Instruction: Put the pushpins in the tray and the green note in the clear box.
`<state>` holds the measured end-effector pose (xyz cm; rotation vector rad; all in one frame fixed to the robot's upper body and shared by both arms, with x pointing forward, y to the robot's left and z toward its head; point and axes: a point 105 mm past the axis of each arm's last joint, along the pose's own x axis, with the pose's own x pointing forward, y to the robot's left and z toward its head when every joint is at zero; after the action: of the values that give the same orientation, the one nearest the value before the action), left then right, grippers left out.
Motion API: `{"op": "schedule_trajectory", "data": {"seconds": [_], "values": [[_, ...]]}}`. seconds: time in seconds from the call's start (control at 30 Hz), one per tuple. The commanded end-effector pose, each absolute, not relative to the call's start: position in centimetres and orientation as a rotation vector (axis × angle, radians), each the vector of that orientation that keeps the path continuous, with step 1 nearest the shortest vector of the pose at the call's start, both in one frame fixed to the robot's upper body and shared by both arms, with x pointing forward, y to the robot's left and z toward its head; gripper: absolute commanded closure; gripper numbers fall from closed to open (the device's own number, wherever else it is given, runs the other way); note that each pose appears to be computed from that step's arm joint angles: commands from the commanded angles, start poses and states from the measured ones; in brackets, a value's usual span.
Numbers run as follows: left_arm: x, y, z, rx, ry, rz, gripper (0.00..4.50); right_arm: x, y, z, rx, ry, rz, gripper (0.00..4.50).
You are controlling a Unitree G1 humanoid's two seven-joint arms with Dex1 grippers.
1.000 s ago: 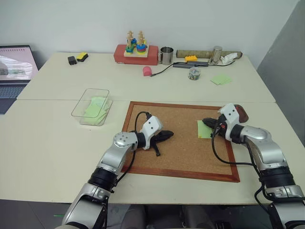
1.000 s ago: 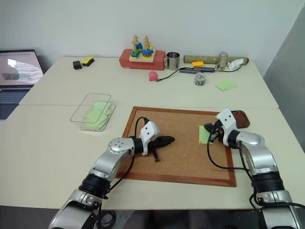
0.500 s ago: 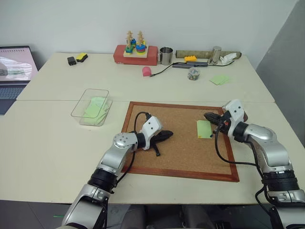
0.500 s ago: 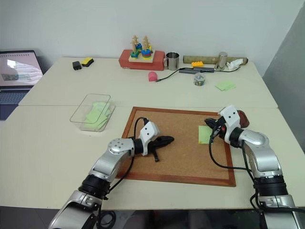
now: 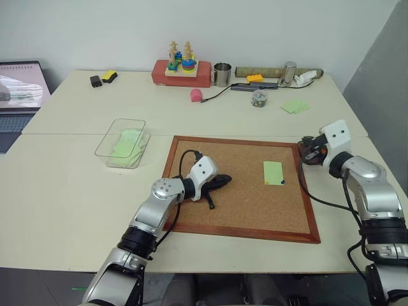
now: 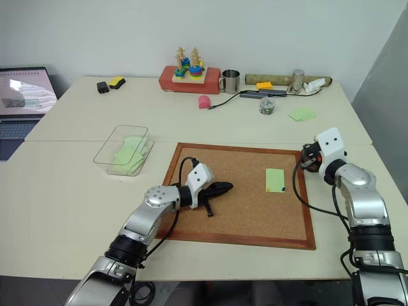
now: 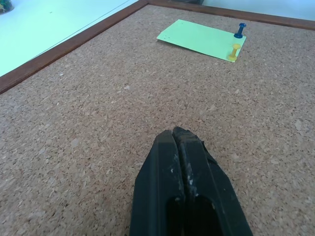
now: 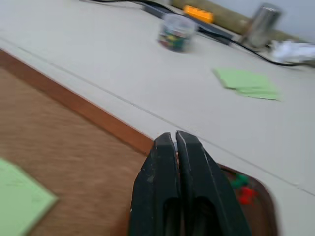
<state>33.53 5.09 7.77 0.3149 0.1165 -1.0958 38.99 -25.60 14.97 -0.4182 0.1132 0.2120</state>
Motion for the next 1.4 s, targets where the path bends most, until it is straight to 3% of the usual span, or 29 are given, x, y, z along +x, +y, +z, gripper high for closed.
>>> {"op": "schedule_trajectory", "data": {"seconds": [0.03,0.13,0.3,0.53,0.7,0.83,1.0,1.4], "values": [[32.7,5.0,5.7,0.316,0.2,-1.112,4.5,39.5,-27.3,15.9,-0.472,0.102,0.121,4.49],[32.7,5.0,5.7,0.317,0.199,-1.112,4.5,39.6,-27.9,15.2,-0.469,0.132,0.104,4.49],[32.7,5.0,5.7,0.317,0.2,-1.11,4.5,39.7,-28.1,14.9,-0.444,0.137,0.092,3.54],[32.8,5.2,5.6,0.316,0.201,-1.104,4.5,39.1,-27.8,17.7,-0.434,0.037,0.11,2.1],[32.9,5.5,5.6,0.315,0.203,-1.091,4.5,36.6,-25.6,18.9,-0.397,0.001,0.284,2.1],[32.9,5.8,5.5,0.318,0.207,-1.083,4.5,33.1,-22.9,17.2,-0.332,0.045,0.509,2.1],[33.1,6.1,5.6,0.325,0.208,-1.078,4.5,30.6,-21.9,15.1,-0.3,0.093,0.57,2.1],[33.3,6.6,5.7,0.346,0.216,-1.082,4.5,29.9,-18.9,10.9,-0.248,0.088,0.628,2.1]]}}
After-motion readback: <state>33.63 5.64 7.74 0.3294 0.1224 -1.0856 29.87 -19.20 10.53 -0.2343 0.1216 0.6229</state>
